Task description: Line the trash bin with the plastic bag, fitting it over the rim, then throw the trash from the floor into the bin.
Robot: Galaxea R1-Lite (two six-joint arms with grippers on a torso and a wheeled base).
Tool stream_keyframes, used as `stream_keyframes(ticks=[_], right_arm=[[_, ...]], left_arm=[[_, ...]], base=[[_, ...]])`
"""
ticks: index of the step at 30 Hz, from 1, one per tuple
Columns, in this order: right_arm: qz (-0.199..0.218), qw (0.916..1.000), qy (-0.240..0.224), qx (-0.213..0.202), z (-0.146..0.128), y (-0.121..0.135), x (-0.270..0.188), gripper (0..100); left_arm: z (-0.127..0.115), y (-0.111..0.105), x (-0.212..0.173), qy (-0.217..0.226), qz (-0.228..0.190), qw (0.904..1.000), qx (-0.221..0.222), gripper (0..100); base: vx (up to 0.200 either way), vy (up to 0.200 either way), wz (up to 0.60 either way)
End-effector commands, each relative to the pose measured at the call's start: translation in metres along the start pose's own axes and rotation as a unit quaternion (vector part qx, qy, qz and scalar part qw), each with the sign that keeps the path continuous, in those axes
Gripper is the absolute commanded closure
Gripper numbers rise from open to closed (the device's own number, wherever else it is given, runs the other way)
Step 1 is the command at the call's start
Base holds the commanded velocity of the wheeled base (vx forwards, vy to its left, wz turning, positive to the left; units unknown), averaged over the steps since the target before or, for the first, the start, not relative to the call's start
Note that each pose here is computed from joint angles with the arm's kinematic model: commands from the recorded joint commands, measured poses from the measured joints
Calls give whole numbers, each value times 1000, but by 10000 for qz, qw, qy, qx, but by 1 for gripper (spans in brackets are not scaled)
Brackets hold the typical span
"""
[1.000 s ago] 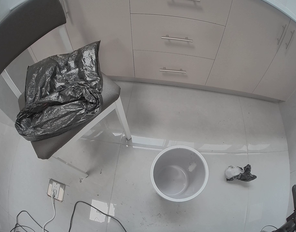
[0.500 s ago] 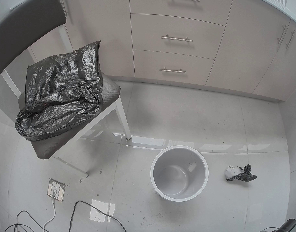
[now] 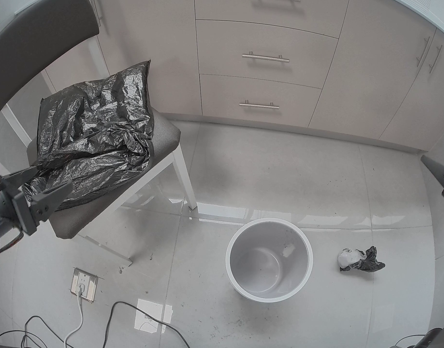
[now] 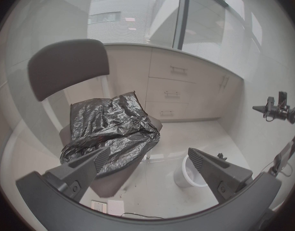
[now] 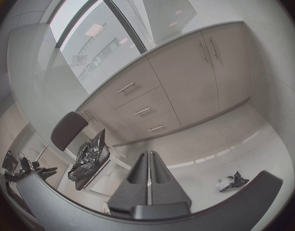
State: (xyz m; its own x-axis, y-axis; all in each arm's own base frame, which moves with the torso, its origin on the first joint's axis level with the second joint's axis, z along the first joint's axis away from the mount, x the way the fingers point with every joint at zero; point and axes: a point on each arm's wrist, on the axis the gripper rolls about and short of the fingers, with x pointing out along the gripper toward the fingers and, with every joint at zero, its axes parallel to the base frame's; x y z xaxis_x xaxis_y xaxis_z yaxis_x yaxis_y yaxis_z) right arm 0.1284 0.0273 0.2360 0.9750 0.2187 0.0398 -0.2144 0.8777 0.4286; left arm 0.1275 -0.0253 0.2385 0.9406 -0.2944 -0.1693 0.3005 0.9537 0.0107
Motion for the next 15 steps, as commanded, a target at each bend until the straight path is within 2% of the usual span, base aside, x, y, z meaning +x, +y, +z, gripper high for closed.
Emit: stream_keyframes(ticks=[1, 5, 6, 7, 8, 9, 13, 14, 15], right_arm=[[-211, 9981, 578, 89, -23, -9, 26, 100], [-242, 9976, 640, 98, -25, -10, 28, 100], [-255, 9974, 668, 98, -26, -11, 29, 100], [-255, 9974, 668, 98, -26, -11, 29, 100], [-282, 9972, 689, 99, -27, -12, 30, 100], [-293, 9971, 692, 99, -27, -12, 30, 100], [-299, 9969, 723, 91, -29, -13, 30, 100], [-302, 9968, 730, 92, -29, -13, 30, 100], [-281, 9969, 723, 91, -29, -12, 29, 100]], left_arm=[[21, 13, 93, 386, -321, 9968, 617, 0], [39, 19, 128, 245, -291, 9954, 874, 0], [47, 23, 142, 171, -239, 9939, 1065, 0], [47, 23, 142, 171, -239, 9939, 1065, 0], [53, 29, 157, 152, -206, 9895, 1422, 0], [53, 29, 158, 158, -208, 9885, 1489, 0], [40, 31, 173, 547, -335, 9726, 2233, 0], [40, 31, 173, 567, -343, 9715, 2274, 0], [36, 31, 175, 673, -395, 9648, 2511, 0]], base=[[0, 0, 0], [0, 0, 0], [0, 0, 0], [0, 0, 0], [0, 0, 0], [0, 0, 0], [0, 0, 0], [0, 0, 0], [0, 0, 0]])
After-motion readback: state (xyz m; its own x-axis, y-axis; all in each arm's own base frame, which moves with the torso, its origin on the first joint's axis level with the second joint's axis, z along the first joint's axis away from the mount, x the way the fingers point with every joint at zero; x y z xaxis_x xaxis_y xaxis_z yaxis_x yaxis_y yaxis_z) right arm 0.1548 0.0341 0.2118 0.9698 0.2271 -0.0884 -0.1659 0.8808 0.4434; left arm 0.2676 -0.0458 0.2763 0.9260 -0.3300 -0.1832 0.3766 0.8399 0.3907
